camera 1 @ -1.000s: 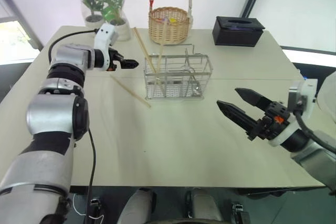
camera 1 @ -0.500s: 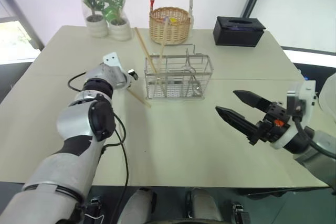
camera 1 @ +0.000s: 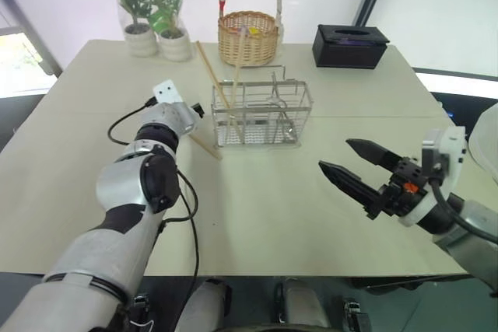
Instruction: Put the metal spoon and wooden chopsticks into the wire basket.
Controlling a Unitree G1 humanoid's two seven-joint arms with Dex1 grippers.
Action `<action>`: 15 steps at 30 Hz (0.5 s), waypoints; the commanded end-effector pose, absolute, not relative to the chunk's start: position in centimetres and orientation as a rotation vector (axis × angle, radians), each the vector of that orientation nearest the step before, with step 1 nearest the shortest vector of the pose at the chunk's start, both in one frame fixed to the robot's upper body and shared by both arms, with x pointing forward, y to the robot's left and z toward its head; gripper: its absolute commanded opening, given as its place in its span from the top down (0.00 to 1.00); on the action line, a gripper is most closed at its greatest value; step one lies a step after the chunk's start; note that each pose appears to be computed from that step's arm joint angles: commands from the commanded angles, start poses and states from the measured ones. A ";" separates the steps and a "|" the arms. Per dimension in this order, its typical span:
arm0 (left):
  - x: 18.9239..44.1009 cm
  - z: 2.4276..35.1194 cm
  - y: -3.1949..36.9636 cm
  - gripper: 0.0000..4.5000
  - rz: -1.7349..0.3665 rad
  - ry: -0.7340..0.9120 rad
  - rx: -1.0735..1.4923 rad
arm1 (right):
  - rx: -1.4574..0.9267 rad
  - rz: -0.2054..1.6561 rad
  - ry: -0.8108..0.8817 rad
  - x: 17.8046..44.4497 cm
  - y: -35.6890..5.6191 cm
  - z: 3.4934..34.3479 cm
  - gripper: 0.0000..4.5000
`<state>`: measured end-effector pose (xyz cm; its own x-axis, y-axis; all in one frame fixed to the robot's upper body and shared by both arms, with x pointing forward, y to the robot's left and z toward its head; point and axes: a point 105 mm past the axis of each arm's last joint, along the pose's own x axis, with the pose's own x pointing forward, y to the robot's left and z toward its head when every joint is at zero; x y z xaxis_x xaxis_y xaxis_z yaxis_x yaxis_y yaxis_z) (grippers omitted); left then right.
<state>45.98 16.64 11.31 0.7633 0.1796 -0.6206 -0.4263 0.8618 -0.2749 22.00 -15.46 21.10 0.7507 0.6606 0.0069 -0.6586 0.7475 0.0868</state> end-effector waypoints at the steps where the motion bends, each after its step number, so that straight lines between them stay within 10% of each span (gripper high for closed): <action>1: 45.6 10.7 17.3 0.28 0.381 0.638 -0.395 | 0.069 0.714 -0.031 21.7 -15.5 22.2 0.00; 7: 45.6 10.8 17.5 0.97 0.403 0.636 -0.386 | 0.067 0.721 -0.031 21.8 -15.4 22.3 0.00; 15: 45.5 10.9 18.3 0.99 0.437 0.629 -0.388 | 0.057 0.734 -0.029 21.9 -15.2 22.2 0.00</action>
